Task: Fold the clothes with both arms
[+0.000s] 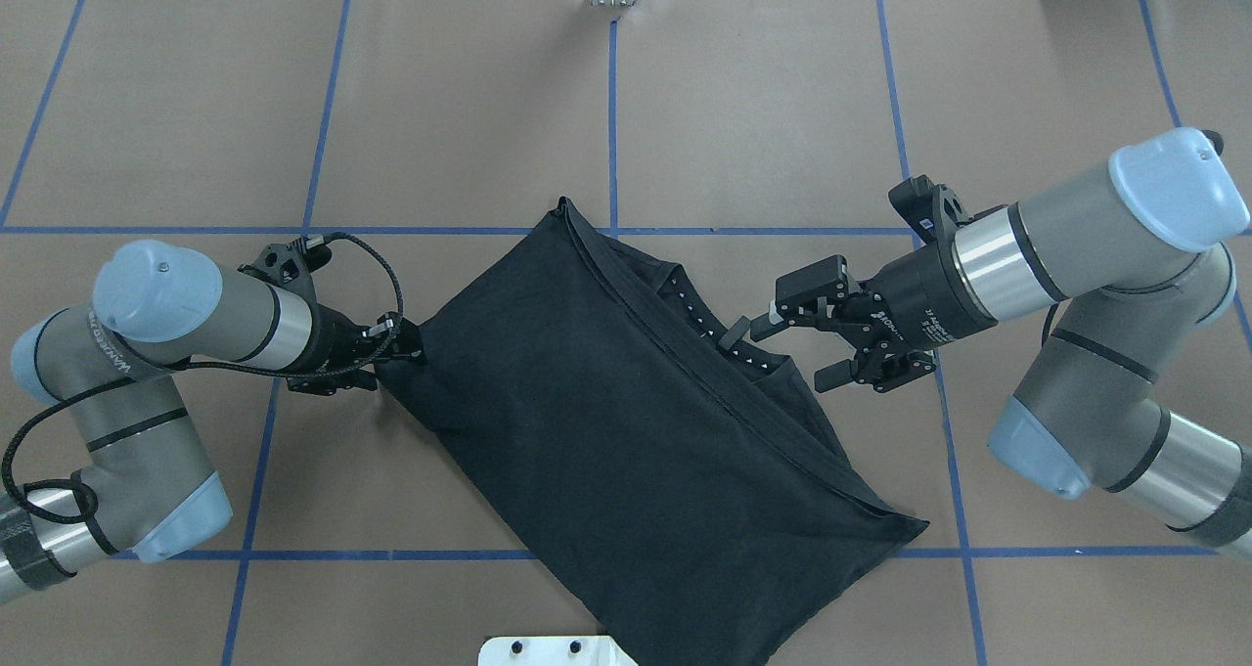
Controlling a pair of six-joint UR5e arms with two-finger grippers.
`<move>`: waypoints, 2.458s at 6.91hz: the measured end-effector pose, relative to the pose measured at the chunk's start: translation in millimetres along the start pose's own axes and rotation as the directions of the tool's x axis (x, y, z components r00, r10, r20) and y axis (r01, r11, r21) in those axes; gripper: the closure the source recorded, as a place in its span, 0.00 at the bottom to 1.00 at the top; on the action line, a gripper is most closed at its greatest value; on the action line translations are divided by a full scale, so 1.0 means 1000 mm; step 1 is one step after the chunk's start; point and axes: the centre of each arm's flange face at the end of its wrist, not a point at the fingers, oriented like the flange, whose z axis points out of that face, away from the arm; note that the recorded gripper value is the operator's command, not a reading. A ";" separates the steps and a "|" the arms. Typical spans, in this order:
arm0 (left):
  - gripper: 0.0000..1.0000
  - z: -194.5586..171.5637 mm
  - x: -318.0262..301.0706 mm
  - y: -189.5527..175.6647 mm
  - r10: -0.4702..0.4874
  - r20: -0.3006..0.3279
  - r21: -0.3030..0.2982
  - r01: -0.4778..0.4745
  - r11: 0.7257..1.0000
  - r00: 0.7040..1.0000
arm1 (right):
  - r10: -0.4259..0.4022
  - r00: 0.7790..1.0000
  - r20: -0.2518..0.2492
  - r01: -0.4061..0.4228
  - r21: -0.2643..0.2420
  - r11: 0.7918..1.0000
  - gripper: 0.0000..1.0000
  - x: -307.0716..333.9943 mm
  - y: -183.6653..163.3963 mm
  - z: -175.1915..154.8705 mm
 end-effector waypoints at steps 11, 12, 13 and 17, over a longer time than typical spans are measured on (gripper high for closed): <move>1.00 -0.031 0.117 -0.147 -0.105 0.013 0.238 0.099 0.966 0.994 | -0.003 1.000 0.021 0.002 0.057 0.998 0.00 -0.004 -0.016 -0.021; 1.00 -0.023 0.139 -0.163 -0.092 -0.011 0.272 0.092 0.958 0.996 | -0.004 1.000 0.025 0.002 0.070 0.998 0.00 -0.005 -0.020 -0.026; 1.00 -0.018 0.153 -0.179 -0.067 -0.052 0.324 0.081 0.943 0.996 | -0.005 1.000 0.029 0.002 0.079 0.997 0.00 -0.006 -0.023 -0.031; 0.00 0.003 0.174 -0.215 -0.006 -0.144 0.454 0.072 0.888 0.990 | -0.022 0.999 0.044 0.016 0.131 0.991 0.00 -0.008 -0.029 -0.037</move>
